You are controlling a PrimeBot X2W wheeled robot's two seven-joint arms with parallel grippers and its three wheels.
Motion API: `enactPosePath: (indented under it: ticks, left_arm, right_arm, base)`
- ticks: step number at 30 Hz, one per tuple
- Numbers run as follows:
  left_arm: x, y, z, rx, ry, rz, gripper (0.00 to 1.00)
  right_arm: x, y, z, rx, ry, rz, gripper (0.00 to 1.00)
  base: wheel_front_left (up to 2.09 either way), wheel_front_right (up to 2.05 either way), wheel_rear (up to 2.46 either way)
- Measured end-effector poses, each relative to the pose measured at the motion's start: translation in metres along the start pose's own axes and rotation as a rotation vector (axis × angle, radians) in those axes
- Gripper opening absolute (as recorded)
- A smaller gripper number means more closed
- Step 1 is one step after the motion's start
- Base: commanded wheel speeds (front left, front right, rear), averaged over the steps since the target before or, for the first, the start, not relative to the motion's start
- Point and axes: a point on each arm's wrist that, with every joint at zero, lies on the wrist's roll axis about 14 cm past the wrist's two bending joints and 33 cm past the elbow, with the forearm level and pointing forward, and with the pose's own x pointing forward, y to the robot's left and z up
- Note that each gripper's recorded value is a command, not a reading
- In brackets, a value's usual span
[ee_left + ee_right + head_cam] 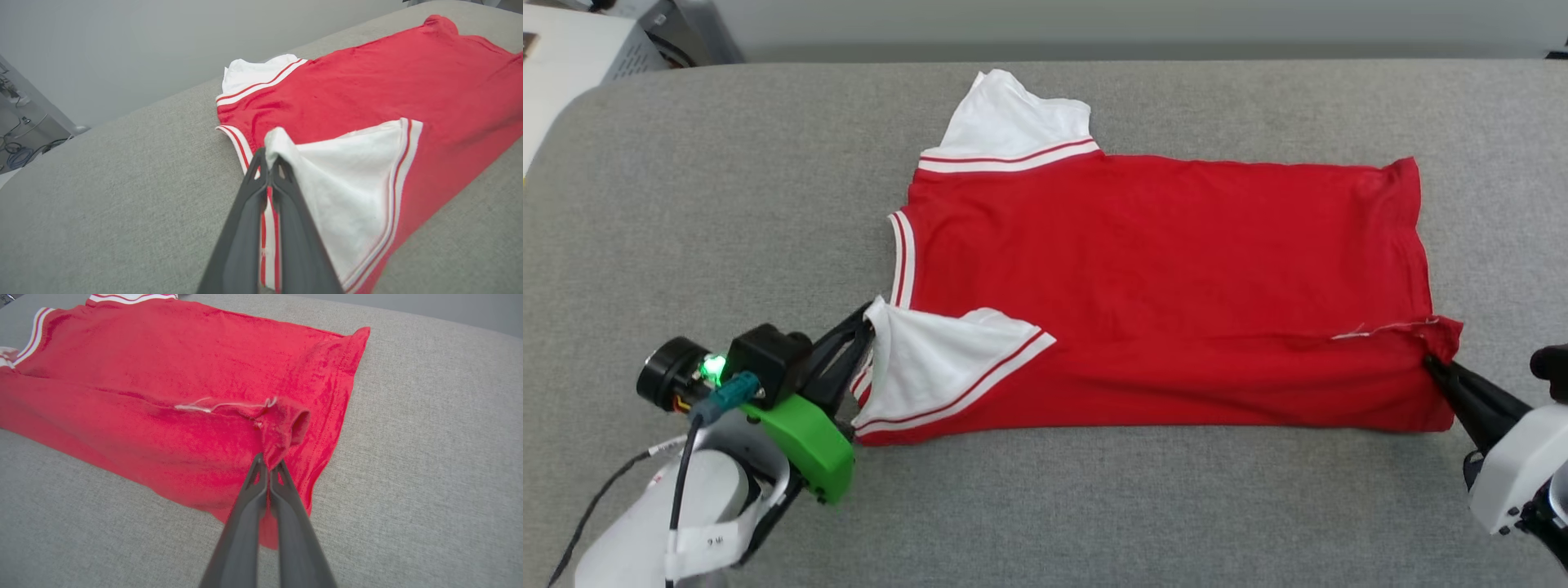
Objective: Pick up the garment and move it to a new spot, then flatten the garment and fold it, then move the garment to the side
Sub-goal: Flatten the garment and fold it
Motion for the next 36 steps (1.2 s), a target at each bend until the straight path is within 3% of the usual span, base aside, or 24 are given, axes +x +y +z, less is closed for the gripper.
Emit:
enactPosePath:
  ticks: [8,16,22,23,24,25,36]
  left_arm:
    - [0.045,0.026,-0.03,0.023,0.081,-0.012,0.0]
    - [0.06,0.014,-0.085,-0.01,0.213,-0.053,0.0]
    - [0.061,0.016,-0.092,-0.017,0.226,-0.044,0.0]
    - [0.061,0.015,-0.09,-0.022,0.222,-0.042,0.13]
    - [0.06,0.015,-0.089,-0.028,0.22,-0.038,0.57]
    - [0.059,0.016,-0.088,-0.028,0.217,-0.034,1.0]
    - [0.037,0.043,-0.025,0.005,0.12,0.044,1.0]
  right_arm:
    - [0.03,-0.016,-0.008,0.011,0.055,-0.022,0.0]
    - [0.043,-0.025,-0.045,0.007,0.182,-0.039,0.0]
    - [0.044,-0.025,-0.045,0.005,0.175,-0.04,0.0]
    - [0.044,-0.024,-0.043,0.011,0.164,-0.041,0.14]
    - [0.044,-0.023,-0.04,0.013,0.152,-0.041,0.44]
    - [0.043,-0.023,-0.036,0.013,0.14,-0.042,1.0]
    - [0.006,-0.023,0.02,-0.014,-0.06,-0.082,1.0]
  base:
    - [0.0,0.0,0.0]
    - [0.0,0.0,0.0]
    - [0.0,0.0,0.0]
    - [0.0,0.0,0.0]
    - [0.0,0.0,0.0]
    - [0.0,0.0,0.0]
    - [0.0,0.0,0.0]
